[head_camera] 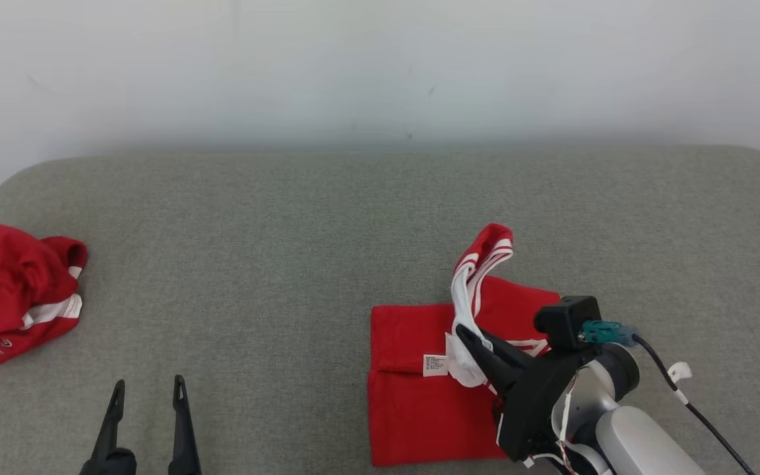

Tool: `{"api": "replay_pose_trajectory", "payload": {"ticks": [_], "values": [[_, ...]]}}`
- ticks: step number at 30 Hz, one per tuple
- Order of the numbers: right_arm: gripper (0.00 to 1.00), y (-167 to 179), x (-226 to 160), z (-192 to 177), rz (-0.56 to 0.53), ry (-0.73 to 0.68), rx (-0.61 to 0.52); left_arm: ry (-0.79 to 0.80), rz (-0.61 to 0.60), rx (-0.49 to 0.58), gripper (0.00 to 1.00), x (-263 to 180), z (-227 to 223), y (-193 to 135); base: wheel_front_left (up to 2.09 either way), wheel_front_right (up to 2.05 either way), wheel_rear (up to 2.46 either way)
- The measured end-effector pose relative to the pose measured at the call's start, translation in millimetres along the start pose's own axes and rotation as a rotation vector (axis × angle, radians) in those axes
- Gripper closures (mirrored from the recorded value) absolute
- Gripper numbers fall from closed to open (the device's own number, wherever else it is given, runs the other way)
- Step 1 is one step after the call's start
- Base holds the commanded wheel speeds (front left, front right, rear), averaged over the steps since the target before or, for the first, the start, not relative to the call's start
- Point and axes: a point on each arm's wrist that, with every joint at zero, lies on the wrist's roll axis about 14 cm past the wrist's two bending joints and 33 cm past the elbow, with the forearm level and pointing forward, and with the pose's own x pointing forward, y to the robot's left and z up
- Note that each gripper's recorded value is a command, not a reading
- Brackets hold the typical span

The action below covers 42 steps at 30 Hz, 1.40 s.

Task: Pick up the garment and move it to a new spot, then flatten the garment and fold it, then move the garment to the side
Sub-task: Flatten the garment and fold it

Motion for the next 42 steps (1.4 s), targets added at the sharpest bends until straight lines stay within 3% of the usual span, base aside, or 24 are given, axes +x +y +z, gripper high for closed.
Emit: {"api": "replay_pose_trajectory", "payload": {"ticks": [15, 16, 17, 23, 28, 35, 42], "values": [[1.0, 44, 51, -65, 0.1, 0.183, 0.031, 0.019, 0.072, -0.01, 0.0, -8, -5, 21, 0.0, 0.0, 0.0], [0.8, 46, 53, -65, 0.104, 0.178, 0.03, 0.02, 0.076, -0.009, 0.0, -9, -5, 23, 0.0, 0.0, 0.0], [0.02, 47, 54, -62, 0.107, 0.162, 0.031, 0.021, 0.081, -0.008, 0.0, -9, -5, 24, 0.0, 0.0, 0.0], [0.0, 38, 56, -19, 0.093, 0.007, 0.004, 0.019, 0.089, -0.005, 0.0, -9, -5, 27, 0.0, 0.0, 0.0], [0.0, -3, 37, 29, 0.008, -0.142, -0.032, 0.018, 0.079, -0.006, 0.0, -8, -5, 25, 0.0, 0.0, 0.0], [0.0, -73, -21, 76, -0.193, -0.338, -0.05, 0.008, 0.053, -0.003, 0.0, -6, -2, 18, 0.0, 0.0, 0.0], [0.0, -110, -75, 80, -0.359, -0.462, -0.035, 0.002, 0.02, 0.006, 0.0, -1, -1, 7, 0.0, 0.0, 0.0]]}}
